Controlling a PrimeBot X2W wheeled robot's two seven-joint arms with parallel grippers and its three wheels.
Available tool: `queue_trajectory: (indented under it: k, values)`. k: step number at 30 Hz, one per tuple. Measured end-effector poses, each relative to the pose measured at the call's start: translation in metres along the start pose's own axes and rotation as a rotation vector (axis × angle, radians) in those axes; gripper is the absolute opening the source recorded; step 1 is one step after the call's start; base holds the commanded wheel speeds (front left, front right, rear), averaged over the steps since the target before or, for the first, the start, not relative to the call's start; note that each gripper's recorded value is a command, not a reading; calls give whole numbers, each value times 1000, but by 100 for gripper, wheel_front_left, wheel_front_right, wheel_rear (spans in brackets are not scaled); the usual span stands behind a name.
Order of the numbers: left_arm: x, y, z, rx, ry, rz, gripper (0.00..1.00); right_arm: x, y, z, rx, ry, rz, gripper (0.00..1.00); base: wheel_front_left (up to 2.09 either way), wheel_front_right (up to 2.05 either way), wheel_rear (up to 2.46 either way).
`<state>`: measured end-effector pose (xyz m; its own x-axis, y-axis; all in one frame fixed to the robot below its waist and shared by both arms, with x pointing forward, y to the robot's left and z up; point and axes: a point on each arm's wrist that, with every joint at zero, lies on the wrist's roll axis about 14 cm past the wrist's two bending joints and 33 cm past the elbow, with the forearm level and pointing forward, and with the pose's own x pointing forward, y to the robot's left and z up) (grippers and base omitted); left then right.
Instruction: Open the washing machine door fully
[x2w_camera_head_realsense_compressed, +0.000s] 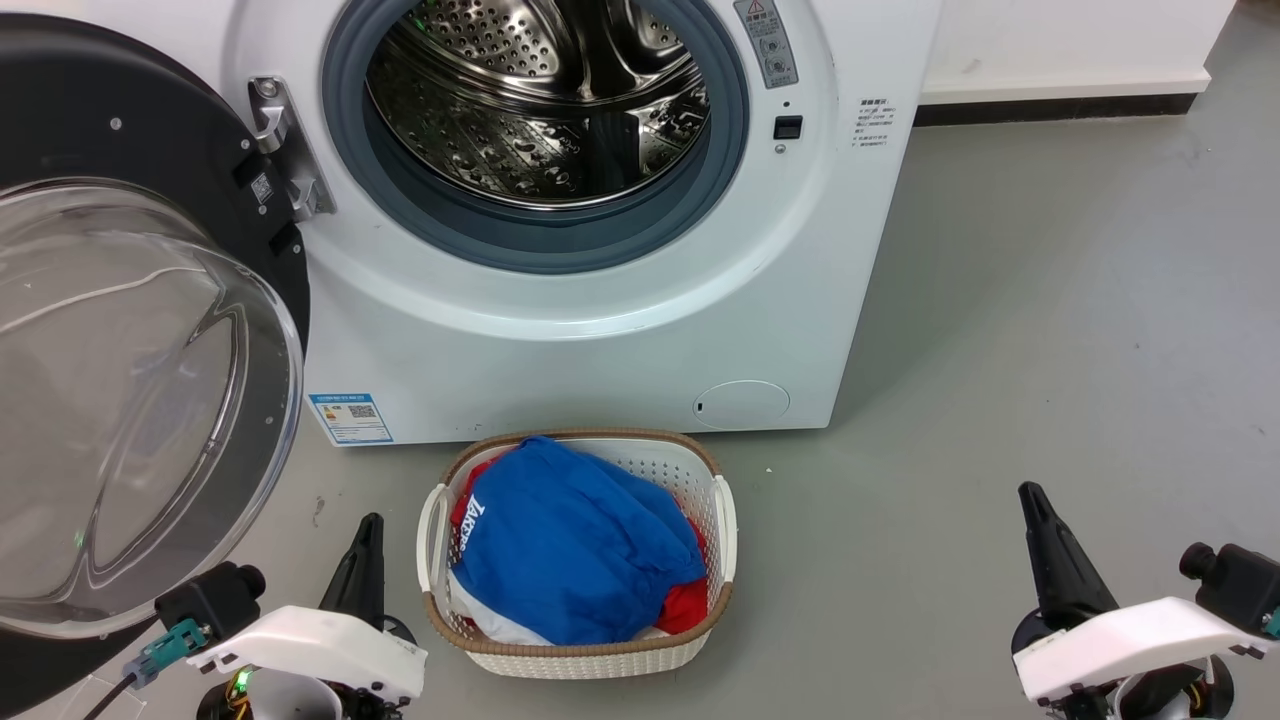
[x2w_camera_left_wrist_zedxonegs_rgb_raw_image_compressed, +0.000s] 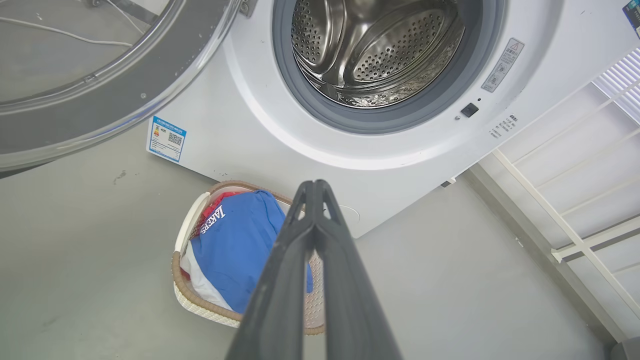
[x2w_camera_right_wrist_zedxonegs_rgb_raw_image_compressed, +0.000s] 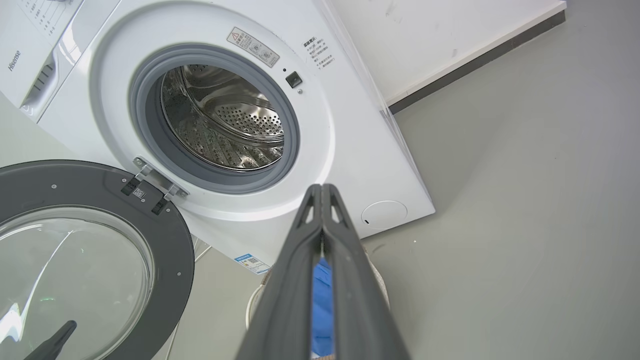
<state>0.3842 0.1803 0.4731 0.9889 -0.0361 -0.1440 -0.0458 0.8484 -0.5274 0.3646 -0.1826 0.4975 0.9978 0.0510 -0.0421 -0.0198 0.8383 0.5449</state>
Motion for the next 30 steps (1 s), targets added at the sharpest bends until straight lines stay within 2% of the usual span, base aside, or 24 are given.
queue_trajectory:
  k: [30]
  values:
    - [0, 2, 8, -411, -7, -5, 0, 8, -7, 5, 398, -20, -18, 0, 0, 0, 0]
